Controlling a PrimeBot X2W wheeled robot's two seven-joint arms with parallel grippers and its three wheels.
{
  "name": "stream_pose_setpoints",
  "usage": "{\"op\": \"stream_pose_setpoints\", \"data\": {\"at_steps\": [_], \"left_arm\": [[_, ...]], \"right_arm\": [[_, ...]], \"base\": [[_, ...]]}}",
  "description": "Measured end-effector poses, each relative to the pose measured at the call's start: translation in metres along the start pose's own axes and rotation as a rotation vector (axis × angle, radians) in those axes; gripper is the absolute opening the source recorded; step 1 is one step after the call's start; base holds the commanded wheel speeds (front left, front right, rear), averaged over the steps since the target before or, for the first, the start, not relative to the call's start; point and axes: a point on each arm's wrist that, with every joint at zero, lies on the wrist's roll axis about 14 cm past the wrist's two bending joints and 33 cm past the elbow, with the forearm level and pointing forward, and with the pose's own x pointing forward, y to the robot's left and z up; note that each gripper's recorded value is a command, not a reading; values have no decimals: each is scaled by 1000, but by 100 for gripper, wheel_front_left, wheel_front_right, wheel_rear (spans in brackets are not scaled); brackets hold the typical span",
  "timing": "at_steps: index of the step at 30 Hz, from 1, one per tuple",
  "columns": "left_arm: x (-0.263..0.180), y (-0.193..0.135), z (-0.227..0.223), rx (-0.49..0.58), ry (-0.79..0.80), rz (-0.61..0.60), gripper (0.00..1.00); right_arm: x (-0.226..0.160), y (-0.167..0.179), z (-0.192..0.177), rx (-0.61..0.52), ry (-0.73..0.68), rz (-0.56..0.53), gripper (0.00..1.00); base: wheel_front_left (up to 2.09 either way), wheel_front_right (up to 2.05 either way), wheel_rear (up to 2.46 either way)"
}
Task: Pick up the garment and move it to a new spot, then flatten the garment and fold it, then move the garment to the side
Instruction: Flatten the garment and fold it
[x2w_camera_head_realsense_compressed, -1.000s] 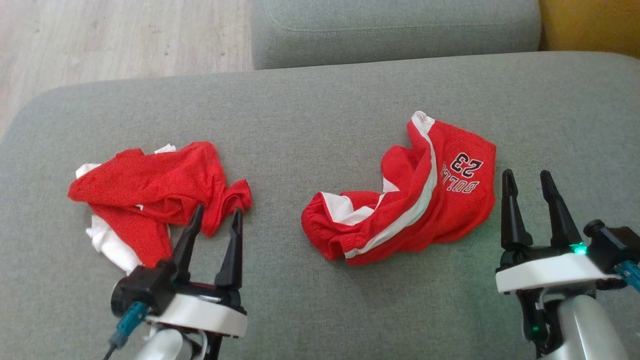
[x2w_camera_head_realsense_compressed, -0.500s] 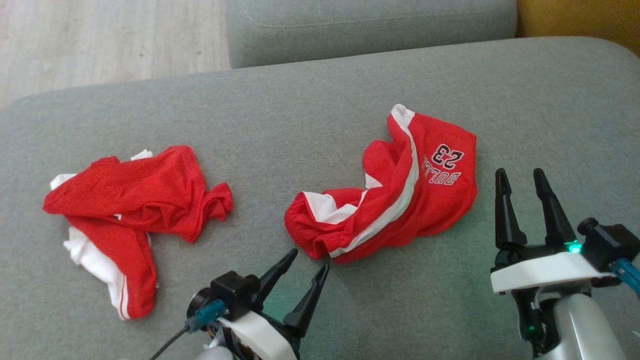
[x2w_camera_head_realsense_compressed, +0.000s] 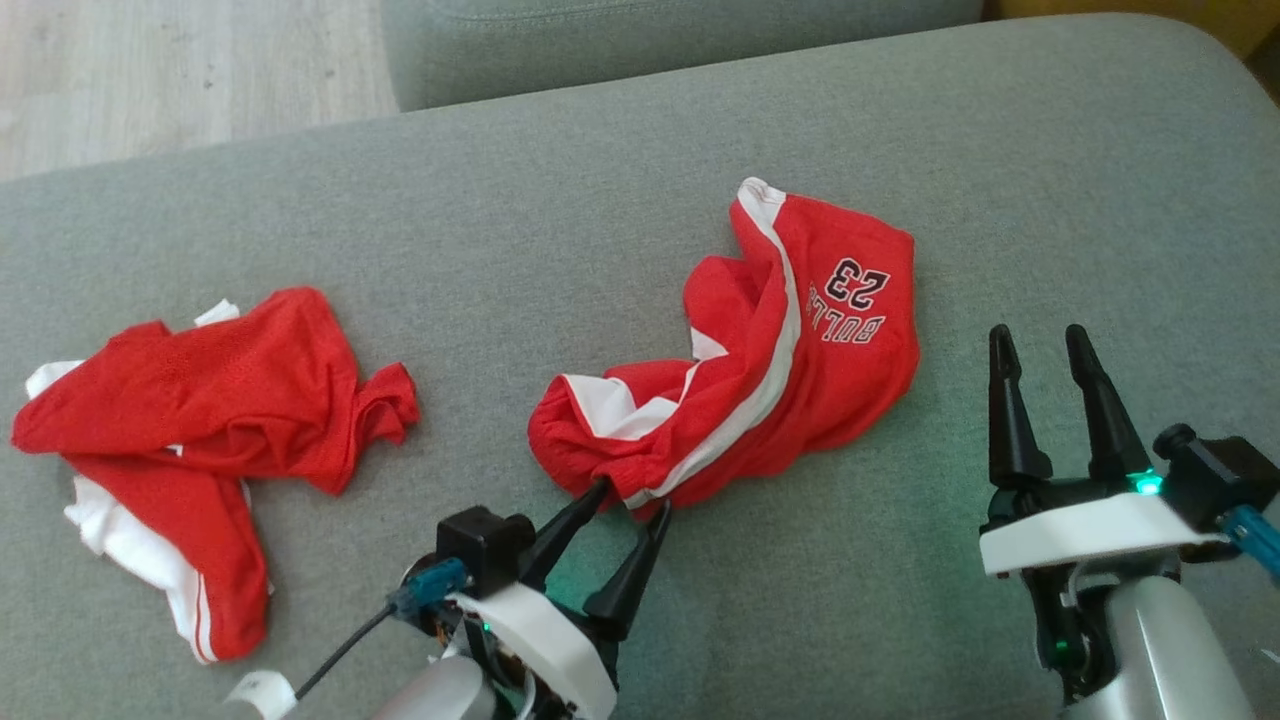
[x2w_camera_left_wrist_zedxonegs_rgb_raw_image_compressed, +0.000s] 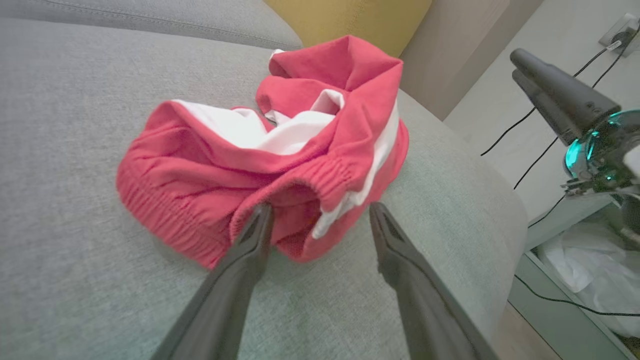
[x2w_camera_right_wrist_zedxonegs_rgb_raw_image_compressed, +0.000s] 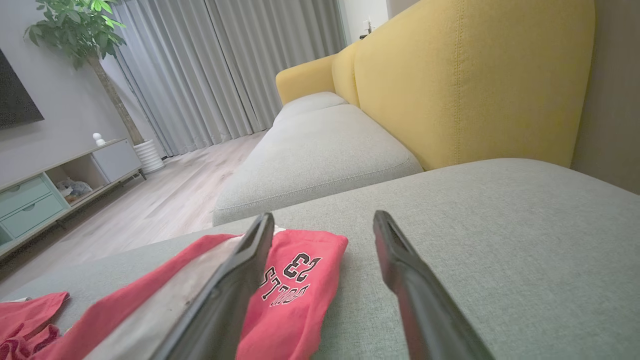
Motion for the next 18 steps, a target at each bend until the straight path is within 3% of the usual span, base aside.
{"op": "stream_pose_setpoints", "data": {"at_steps": [14, 15, 17, 18], "left_arm": [[5, -6, 4, -6, -12, -30, 100], [5, -7, 4, -12, -14, -35, 92], [5, -10, 5, -13, -18, -45, 0], [5, -12, 7, -13, -30, -51, 0]], "right_arm": [[3, -4, 1, -2, -2, -12, 100], [2, -4, 0, -2, 1, -12, 100], [2, -5, -1, -2, 4, -14, 100], [2, -5, -1, -2, 4, -13, 100]], "base": [[0, 0, 0], [0, 0, 0], [0, 0, 0], [0, 0, 0]]}}
